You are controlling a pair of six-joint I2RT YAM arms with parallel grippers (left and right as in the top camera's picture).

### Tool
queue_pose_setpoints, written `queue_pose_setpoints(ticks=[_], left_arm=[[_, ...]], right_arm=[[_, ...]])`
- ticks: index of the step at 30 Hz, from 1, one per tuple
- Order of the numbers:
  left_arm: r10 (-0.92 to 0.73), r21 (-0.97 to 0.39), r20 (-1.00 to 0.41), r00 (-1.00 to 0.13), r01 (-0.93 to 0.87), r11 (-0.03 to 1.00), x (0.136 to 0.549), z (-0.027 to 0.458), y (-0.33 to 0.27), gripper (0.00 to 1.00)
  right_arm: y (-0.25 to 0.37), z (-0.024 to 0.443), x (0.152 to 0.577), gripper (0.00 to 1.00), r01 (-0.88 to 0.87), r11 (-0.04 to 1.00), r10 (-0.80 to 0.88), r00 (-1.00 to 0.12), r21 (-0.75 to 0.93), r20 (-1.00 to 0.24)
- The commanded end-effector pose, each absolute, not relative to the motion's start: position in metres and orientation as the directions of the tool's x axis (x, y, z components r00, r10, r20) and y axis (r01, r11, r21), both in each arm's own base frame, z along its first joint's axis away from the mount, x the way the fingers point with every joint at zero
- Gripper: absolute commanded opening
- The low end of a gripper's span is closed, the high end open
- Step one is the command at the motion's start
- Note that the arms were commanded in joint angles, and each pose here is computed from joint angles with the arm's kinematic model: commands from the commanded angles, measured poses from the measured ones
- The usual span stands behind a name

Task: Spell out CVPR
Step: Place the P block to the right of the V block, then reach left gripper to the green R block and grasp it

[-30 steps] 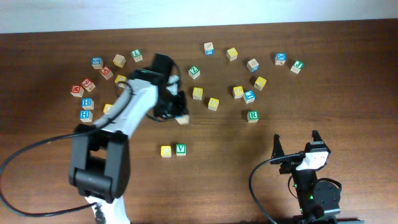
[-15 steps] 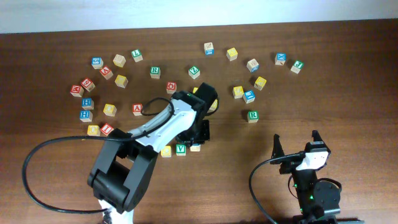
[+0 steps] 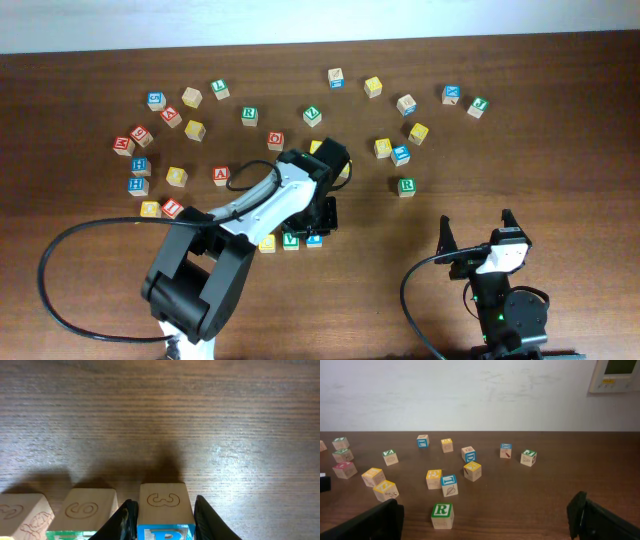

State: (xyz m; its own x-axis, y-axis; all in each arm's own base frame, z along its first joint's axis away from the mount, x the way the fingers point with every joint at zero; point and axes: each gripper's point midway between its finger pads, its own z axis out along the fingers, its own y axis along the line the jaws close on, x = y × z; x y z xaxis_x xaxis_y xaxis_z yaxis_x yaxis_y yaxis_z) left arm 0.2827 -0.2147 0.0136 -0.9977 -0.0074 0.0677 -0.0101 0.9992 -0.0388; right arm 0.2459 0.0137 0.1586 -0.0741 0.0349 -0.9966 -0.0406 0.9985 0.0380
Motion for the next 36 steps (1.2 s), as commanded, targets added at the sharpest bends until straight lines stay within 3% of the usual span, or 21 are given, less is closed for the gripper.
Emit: queue_pose_setpoints(ticks=[1,5,8,17,23,26,29,34,36], left_arm=[[-0.013,-0.060,0.070,-0.997,-0.017,0.998,0.279,0.020,-0.219,0.29],[-0.013,-0.060,0.070,-0.997,-0.017,0.998,0.279,0.020,-0.219,0.30],[-0.013,-0.059,0.069,-0.998,-0.017,0.998,0.279,0.020,-0.218,0.49],[0.044,-0.133,-0.049,-0.998,0.050,0.990,0.320,0.055,-0.234,0.50],[-0.067,-0.076,-0.255,-0.965,-0.049,0.996,0.396,0.098,-0.189,0.51],[-0.066,-0.028,-0.425,-0.903,-0.060,0.998,0.449,0.137,-0.153,0.61],[-0.028,0.020,-0.617,-0.787,-0.051,0.999,0.507,0.173,-0.115,0.65],[-0.068,0.017,-0.693,-0.717,-0.110,0.994,0.548,0.165,-0.080,0.69],[-0.085,0.026,-0.674,-0.734,-0.139,0.990,0.563,0.128,-0.065,0.72]], right_arm=[[0.012,0.156,0.246,0.98,-0.032,0.999,0.028,-0.080,0.030,-0.996],[0.012,0.156,0.246,0.98,-0.032,0.999,0.028,-0.080,0.030,-0.996],[0.012,0.156,0.246,0.98,-0.032,0.999,0.028,-0.080,0.030,-0.996],[0.012,0.156,0.246,0.98,-0.032,0.999,0.028,-0.080,0.030,-0.996],[0.012,0.156,0.246,0.98,-0.032,0.999,0.028,-0.080,0.030,-0.996],[0.012,0.156,0.246,0.98,-0.032,0.999,0.028,-0.080,0.030,-0.996],[0.012,0.156,0.246,0.98,-0.032,0.999,0.028,-0.080,0.030,-0.996],[0.012,0.156,0.246,0.98,-0.032,0.999,0.028,-0.080,0.030,-0.996],[0.012,0.156,0.246,0.98,-0.032,0.999,0.028,-0.080,0.030,-0.996]])
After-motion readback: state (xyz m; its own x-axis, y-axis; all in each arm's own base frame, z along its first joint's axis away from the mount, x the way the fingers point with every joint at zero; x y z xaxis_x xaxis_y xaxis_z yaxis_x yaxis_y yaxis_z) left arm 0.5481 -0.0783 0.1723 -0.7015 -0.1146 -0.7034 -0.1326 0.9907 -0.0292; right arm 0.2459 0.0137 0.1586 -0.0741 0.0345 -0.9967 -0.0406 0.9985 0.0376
